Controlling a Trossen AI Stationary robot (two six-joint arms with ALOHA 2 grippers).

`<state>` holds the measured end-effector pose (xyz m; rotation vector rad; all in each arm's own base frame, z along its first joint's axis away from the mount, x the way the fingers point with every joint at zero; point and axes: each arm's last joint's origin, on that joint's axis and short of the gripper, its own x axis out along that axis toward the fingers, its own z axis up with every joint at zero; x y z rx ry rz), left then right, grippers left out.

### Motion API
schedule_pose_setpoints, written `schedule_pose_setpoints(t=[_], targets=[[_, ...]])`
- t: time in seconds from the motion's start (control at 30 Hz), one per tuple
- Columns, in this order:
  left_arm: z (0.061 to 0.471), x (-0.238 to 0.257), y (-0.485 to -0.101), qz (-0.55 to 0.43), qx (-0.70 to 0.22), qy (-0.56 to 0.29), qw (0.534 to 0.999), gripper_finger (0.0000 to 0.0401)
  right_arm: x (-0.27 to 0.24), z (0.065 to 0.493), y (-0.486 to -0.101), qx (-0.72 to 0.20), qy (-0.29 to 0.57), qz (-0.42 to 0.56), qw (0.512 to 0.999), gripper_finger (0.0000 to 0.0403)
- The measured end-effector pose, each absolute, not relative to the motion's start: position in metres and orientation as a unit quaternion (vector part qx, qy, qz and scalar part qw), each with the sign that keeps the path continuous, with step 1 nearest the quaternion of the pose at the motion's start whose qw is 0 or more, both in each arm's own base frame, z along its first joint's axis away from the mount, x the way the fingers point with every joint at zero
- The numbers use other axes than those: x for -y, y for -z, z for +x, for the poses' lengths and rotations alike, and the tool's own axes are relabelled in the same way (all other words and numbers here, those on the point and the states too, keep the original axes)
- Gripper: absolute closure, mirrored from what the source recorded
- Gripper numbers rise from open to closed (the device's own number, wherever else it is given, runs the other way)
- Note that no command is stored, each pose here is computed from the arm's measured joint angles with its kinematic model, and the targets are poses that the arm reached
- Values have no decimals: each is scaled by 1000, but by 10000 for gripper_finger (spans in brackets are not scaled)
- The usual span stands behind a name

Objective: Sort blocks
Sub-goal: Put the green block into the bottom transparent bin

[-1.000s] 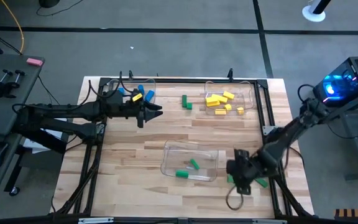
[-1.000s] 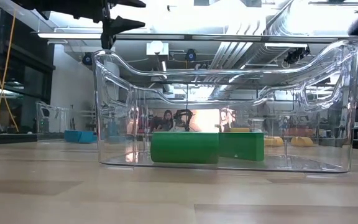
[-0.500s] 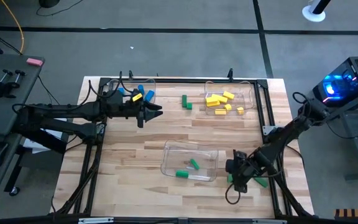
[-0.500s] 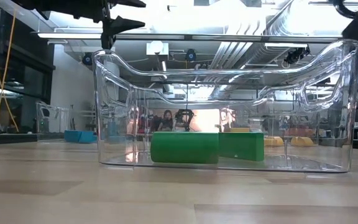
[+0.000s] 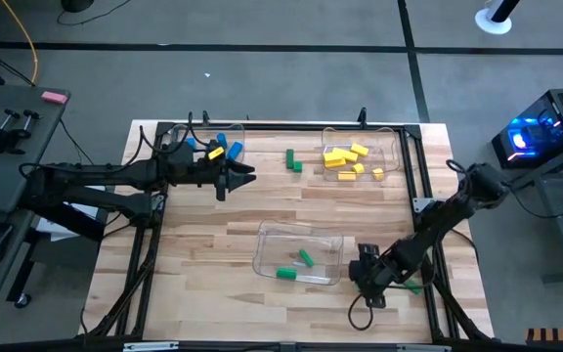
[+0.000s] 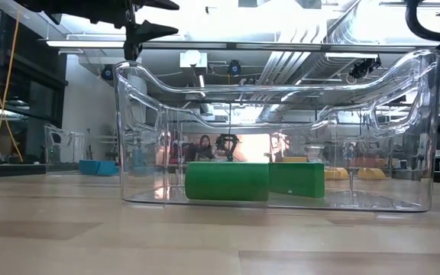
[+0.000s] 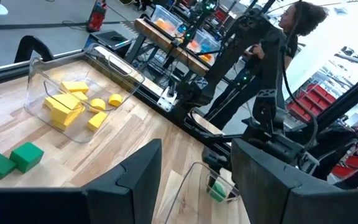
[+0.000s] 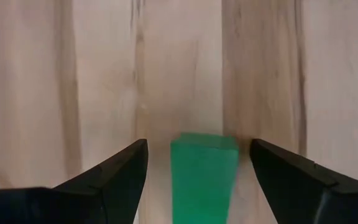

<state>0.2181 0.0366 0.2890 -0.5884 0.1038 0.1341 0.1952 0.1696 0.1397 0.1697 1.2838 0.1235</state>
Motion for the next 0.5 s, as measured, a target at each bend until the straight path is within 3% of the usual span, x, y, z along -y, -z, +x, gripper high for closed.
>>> schedule_pose_setpoints(t=[0.17, 0.27, 0.5], targets=[[218, -37, -288, -290, -54, -67, 953, 222, -173, 199, -129, -604, -42, 80, 792, 125], [218, -37, -288, -290, -54, -67, 953, 222, -172, 198, -128, -611, -37, 74, 787, 148], [218, -37, -288, -290, -56, -67, 953, 222, -169, 197, -144, -655, -28, 21, 755, 277]])
